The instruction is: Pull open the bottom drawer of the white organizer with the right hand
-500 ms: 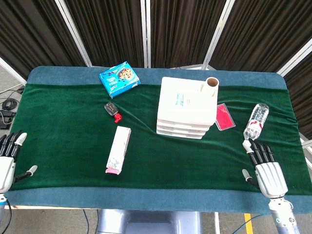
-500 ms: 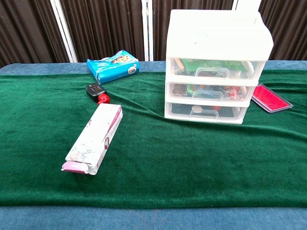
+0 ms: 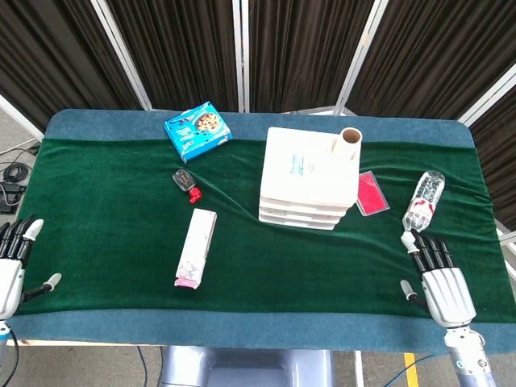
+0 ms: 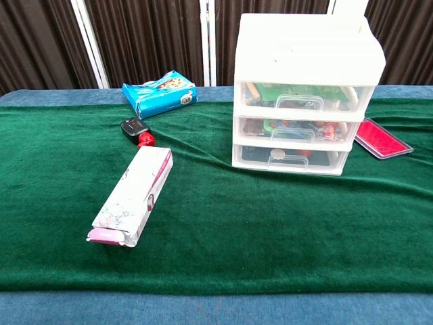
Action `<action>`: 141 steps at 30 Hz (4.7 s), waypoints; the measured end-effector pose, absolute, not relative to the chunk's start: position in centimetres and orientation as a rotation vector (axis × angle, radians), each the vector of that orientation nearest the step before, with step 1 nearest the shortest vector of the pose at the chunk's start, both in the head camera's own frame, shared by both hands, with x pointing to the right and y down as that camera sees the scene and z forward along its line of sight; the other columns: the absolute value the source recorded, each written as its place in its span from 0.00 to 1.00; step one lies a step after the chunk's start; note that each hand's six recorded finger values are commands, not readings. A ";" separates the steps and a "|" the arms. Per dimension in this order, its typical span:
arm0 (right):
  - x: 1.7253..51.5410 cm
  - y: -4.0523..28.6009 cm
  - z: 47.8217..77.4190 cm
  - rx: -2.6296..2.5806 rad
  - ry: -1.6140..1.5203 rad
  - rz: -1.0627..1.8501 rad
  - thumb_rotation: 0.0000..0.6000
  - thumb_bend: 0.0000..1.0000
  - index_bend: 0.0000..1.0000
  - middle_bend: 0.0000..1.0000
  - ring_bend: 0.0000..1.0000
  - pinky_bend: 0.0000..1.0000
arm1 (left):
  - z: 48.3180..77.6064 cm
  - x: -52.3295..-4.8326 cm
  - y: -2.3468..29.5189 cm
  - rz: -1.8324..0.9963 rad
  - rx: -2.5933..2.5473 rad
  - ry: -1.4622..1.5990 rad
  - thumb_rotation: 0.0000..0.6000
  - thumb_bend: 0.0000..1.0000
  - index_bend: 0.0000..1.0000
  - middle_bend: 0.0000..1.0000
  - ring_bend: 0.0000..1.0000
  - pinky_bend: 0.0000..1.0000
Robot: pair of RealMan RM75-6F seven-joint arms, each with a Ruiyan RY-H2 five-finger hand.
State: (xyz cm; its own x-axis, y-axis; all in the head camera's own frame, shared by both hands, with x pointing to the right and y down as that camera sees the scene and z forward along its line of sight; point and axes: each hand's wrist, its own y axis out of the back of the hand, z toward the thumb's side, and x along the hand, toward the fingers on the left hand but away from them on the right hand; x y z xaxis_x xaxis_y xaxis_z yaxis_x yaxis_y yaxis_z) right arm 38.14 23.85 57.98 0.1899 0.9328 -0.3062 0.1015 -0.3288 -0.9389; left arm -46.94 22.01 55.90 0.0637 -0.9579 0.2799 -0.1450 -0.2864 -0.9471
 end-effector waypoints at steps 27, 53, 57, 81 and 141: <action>24.7 19.8 61.9 -2.701 -1.660 0.950 1.00 0.52 0.07 0.88 0.86 0.68 | 54.9 -47.0 21.9 -1.271 -1.567 1.179 1.00 0.16 0.00 0.00 0.00 0.00; 18.4 19.0 67.3 -2.703 -1.942 0.828 1.00 0.53 0.03 0.88 0.86 0.68 | 54.5 -47.7 21.5 -1.267 -1.575 1.223 1.00 0.16 0.00 0.00 0.00 0.00; 18.1 19.0 67.8 -2.696 -1.947 0.834 1.00 0.53 0.03 0.88 0.86 0.68 | 54.5 -47.8 21.4 -1.267 -1.579 1.226 1.00 0.16 0.00 0.00 0.00 0.00; 16.9 17.9 69.2 -2.695 -1.977 0.814 1.00 0.53 0.03 0.88 0.86 0.68 | 54.8 -47.9 21.4 -1.269 -1.596 1.223 1.00 0.16 0.00 0.00 0.00 0.00; 15.1 19.2 67.0 -2.950 -1.948 0.658 1.00 0.54 0.19 0.88 0.86 0.68 | 55.1 -48.0 21.4 -1.283 -1.603 1.215 1.00 0.16 0.00 0.00 0.00 0.00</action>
State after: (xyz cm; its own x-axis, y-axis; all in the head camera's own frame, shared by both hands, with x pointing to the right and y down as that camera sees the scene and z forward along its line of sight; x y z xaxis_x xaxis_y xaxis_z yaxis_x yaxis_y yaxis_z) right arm 15.15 19.25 66.98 0.3791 0.7636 -0.5227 0.9241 -0.3414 0.1715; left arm -47.96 21.39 55.10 0.0522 -0.9600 0.2749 -0.2221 -0.2796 -0.9341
